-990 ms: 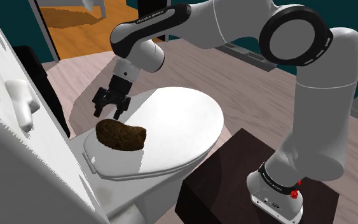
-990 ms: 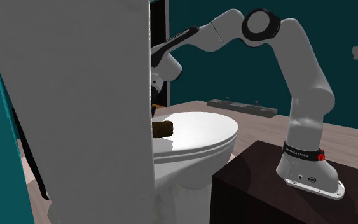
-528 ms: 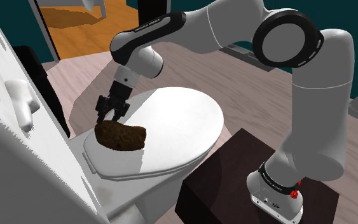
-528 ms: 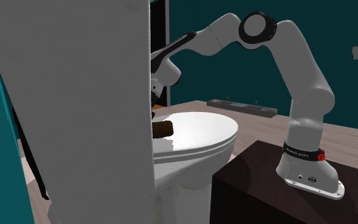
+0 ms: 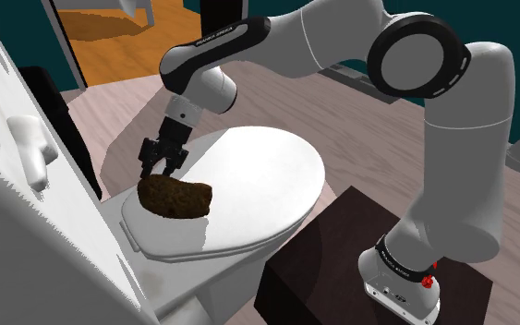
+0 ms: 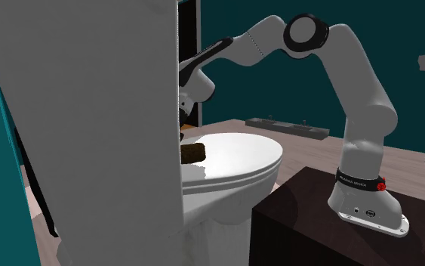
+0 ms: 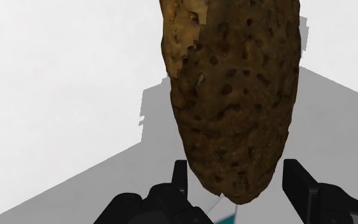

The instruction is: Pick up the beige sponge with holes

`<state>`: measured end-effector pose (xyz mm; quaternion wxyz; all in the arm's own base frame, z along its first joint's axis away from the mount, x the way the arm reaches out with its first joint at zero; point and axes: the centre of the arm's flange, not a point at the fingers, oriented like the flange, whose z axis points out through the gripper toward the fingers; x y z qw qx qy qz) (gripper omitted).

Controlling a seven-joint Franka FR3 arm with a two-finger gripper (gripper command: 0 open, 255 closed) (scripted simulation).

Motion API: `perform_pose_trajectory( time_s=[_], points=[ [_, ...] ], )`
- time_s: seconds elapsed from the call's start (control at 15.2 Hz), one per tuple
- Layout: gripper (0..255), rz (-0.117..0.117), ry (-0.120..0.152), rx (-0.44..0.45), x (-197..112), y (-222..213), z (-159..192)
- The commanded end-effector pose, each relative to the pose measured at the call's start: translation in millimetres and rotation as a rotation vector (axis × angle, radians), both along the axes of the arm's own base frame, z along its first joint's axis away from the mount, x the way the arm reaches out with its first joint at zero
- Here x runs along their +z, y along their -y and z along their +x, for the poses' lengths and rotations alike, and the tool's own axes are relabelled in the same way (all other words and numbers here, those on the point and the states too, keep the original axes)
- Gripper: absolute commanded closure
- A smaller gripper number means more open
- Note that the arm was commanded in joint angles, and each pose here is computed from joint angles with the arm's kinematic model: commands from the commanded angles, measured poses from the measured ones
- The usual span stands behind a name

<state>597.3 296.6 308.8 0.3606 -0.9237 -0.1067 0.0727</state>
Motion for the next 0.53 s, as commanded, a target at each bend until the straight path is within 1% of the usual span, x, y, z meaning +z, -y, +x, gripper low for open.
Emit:
perform_pose_trajectory(
  time_s=[0.0, 0.46],
  points=[
    [255, -0.003, -0.007, 0.004, -4.8, 0.6, -1.4],
    [255, -0.003, -0.007, 0.004, 32.2, 0.6, -1.4]
  ],
)
